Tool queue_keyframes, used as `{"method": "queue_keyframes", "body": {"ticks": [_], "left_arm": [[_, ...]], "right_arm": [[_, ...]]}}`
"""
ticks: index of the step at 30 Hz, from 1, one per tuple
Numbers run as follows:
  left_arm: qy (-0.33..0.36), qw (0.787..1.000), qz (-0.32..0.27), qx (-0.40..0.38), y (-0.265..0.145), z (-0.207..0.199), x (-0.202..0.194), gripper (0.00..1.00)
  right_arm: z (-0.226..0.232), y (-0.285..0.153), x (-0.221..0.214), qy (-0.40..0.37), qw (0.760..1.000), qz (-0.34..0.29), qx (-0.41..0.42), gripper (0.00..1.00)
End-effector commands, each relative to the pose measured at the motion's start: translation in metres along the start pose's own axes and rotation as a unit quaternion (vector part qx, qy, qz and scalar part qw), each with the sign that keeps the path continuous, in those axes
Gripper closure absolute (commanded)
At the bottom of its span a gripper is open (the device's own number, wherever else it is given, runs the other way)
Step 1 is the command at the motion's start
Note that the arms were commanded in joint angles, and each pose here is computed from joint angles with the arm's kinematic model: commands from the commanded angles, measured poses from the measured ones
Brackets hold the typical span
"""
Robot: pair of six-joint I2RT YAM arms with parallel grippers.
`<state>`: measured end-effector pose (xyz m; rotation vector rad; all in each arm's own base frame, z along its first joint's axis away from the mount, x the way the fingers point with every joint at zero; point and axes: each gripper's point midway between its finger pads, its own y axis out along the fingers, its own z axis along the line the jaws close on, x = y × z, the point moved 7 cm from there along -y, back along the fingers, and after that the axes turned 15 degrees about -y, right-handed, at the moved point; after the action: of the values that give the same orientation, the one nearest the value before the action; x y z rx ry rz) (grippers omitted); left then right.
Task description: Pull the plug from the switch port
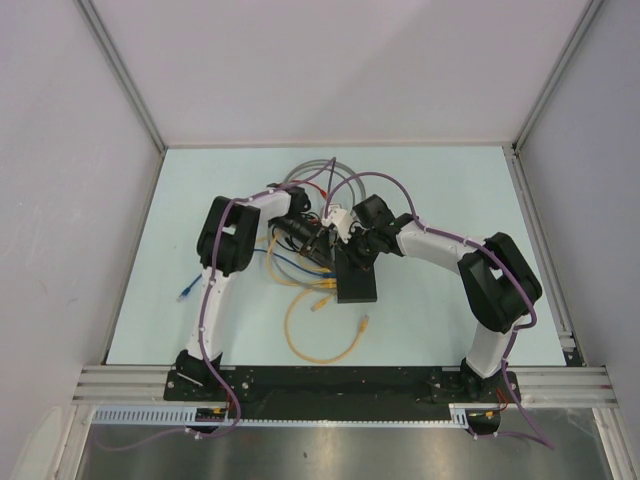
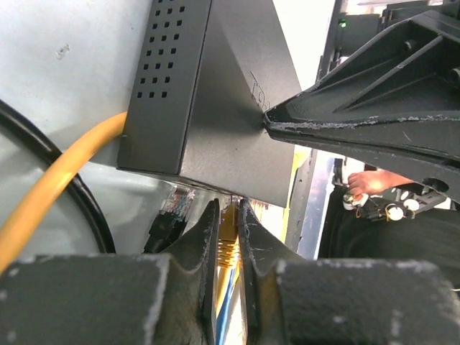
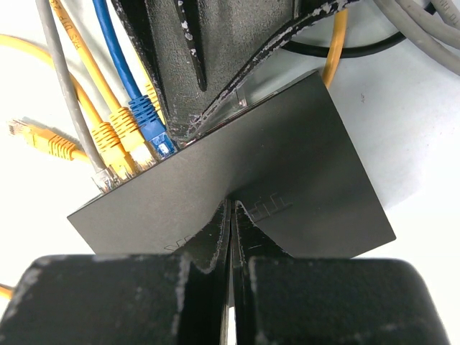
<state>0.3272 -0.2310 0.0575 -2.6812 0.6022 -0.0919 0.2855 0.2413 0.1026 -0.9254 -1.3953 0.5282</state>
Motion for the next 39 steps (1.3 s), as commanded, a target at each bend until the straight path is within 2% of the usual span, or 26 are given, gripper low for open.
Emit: {"method": "queue_keyframes", "body": {"ticks": [1, 6, 10, 16, 22, 23, 26, 27, 29, 32, 36, 39], "left_arm": [[0.060, 0.997, -0.005, 0.054, -0.007, 0.011, 0.009, 1.00], [0.016, 0.999, 0.025, 0.035, 0.003, 0.021, -0.019, 1.00], [0.017, 0.998, 0.041, 0.044, 0.001, 0.025, -0.033, 1.00], [0.027, 0.998, 0.012, 0.054, -0.009, 0.015, -0.010, 1.00], [0.085, 0.991, -0.040, 0.092, -0.030, -0.012, 0.026, 1.00], [0.109, 0.987, -0.054, 0.102, -0.037, -0.025, 0.030, 1.00], [0.157, 0.966, -0.100, 0.177, -0.052, -0.029, 0.048, 1.00], [0.176, 0.950, -0.123, 0.228, -0.062, -0.030, 0.056, 1.00], [0.209, 0.926, -0.159, 0.270, -0.075, -0.037, 0.075, 1.00], [0.216, 0.898, -0.190, 0.333, -0.098, -0.046, 0.100, 1.00], [0.222, 0.881, -0.217, 0.357, -0.115, -0.051, 0.116, 0.98], [0.214, 0.889, -0.209, 0.347, -0.113, -0.048, 0.111, 0.84]], "right_arm": [[0.032, 0.014, -0.045, 0.021, 0.993, 0.100, 0.064, 1.00], [0.031, 0.014, -0.046, 0.021, 0.993, 0.102, 0.062, 1.00], [0.032, 0.016, -0.046, 0.021, 0.993, 0.101, 0.064, 1.00], [0.033, 0.017, -0.045, 0.017, 0.992, 0.102, 0.065, 1.00], [0.034, 0.016, -0.045, 0.013, 0.992, 0.105, 0.064, 1.00], [0.033, 0.016, -0.045, 0.013, 0.992, 0.104, 0.063, 1.00], [0.033, 0.018, -0.045, 0.011, 0.992, 0.104, 0.063, 1.00], [0.033, 0.019, -0.046, 0.012, 0.992, 0.104, 0.064, 1.00], [0.036, 0.022, -0.045, 0.006, 0.992, 0.105, 0.066, 1.00], [0.036, 0.025, -0.043, -0.001, 0.992, 0.104, 0.064, 1.00], [0.031, 0.024, -0.039, -0.013, 0.994, 0.101, 0.049, 1.00], [0.031, 0.023, -0.041, -0.014, 0.993, 0.104, 0.051, 1.00]]}}
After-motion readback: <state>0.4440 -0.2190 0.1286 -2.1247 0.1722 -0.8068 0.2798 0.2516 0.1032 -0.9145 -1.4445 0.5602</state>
